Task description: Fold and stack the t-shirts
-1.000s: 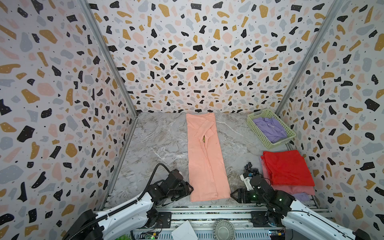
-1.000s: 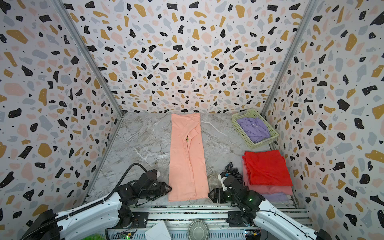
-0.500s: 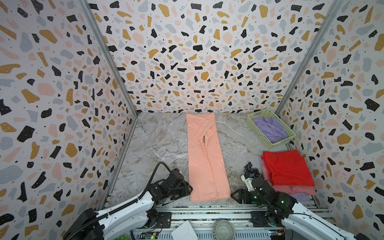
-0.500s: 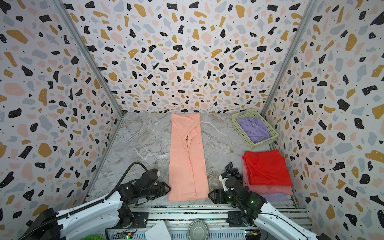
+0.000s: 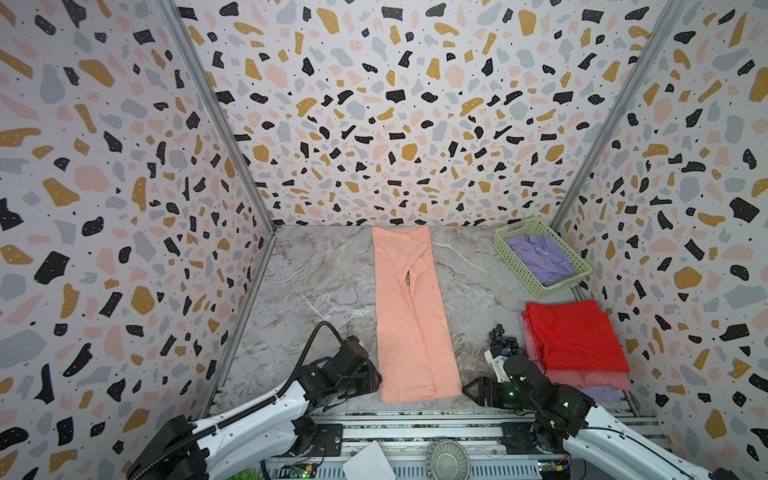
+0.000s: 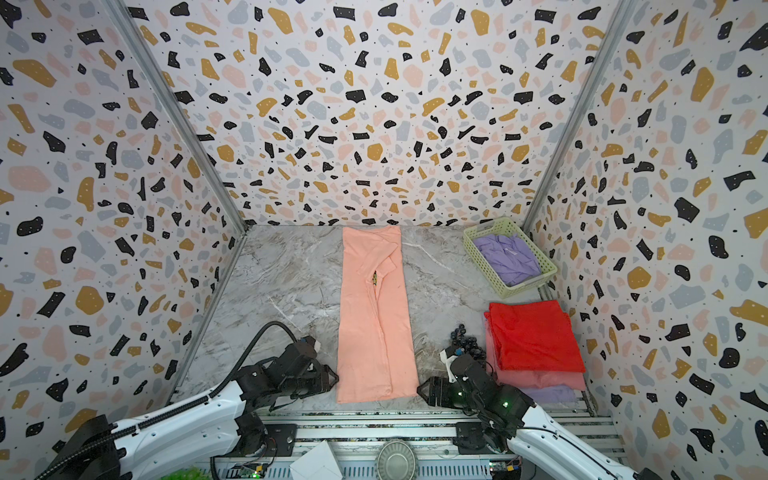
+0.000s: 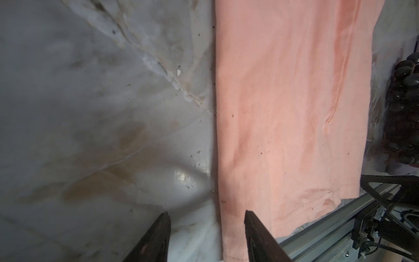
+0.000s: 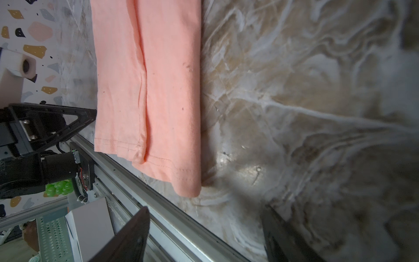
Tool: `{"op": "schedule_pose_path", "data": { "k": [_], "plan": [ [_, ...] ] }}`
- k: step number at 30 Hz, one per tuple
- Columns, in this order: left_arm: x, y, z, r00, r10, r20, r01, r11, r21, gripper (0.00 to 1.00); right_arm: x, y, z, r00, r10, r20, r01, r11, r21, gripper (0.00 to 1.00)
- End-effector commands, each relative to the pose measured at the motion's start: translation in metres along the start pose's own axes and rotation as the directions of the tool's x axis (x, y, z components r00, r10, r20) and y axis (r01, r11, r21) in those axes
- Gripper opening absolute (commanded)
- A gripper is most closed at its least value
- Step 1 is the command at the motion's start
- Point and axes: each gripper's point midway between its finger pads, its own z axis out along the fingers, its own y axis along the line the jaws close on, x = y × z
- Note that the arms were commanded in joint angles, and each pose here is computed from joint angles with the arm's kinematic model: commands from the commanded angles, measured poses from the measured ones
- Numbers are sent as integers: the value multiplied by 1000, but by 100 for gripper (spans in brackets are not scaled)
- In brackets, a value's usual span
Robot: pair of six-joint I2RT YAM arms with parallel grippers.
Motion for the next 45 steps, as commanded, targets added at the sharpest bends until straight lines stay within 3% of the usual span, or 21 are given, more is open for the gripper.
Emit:
{"op": "schedule_pose_path", "data": {
  "k": [1, 9, 15, 20, 22, 25, 35, 40, 45],
  "plan": [
    [21, 14, 3, 997, -17, -78, 16, 1000, -17, 55, 14, -21, 2, 996, 61, -63, -55, 994, 94, 77],
    [49, -12, 1, 976, -43, -214, 73, 988, 136, 55, 9, -14, 8, 997, 51, -58, -47, 996, 70, 77],
    [60, -12, -2, 958, -4, -288, 36, 993, 108, 56, 12, -6, 16, 994, 39, -102, -36, 999, 36, 74],
    [60, -16, 1, 955, 4, -296, 34, 992, 122, 54, 15, -4, 20, 991, 36, -126, -33, 999, 27, 65],
    [59, -22, 2, 956, -2, -292, 47, 988, 149, 49, 14, -4, 21, 992, 35, -123, -33, 999, 23, 58],
    [55, -27, 2, 961, -11, -278, 61, 983, 173, 33, 9, 4, 25, 995, 22, -100, -25, 999, -25, 43],
    [33, -47, -4, 981, 49, -186, -7, 976, 218, 3, -10, 21, 30, 996, -58, -70, 55, 998, -41, 13],
    [26, -57, -12, 986, 61, -153, -22, 969, 247, 0, -24, 40, 24, 995, -94, -18, 92, 992, -85, 1],
    [7, -79, -27, 995, 68, -78, -42, 953, 300, 0, -43, 62, 14, 991, -132, 40, 135, 985, -110, 0]
  ]
}}
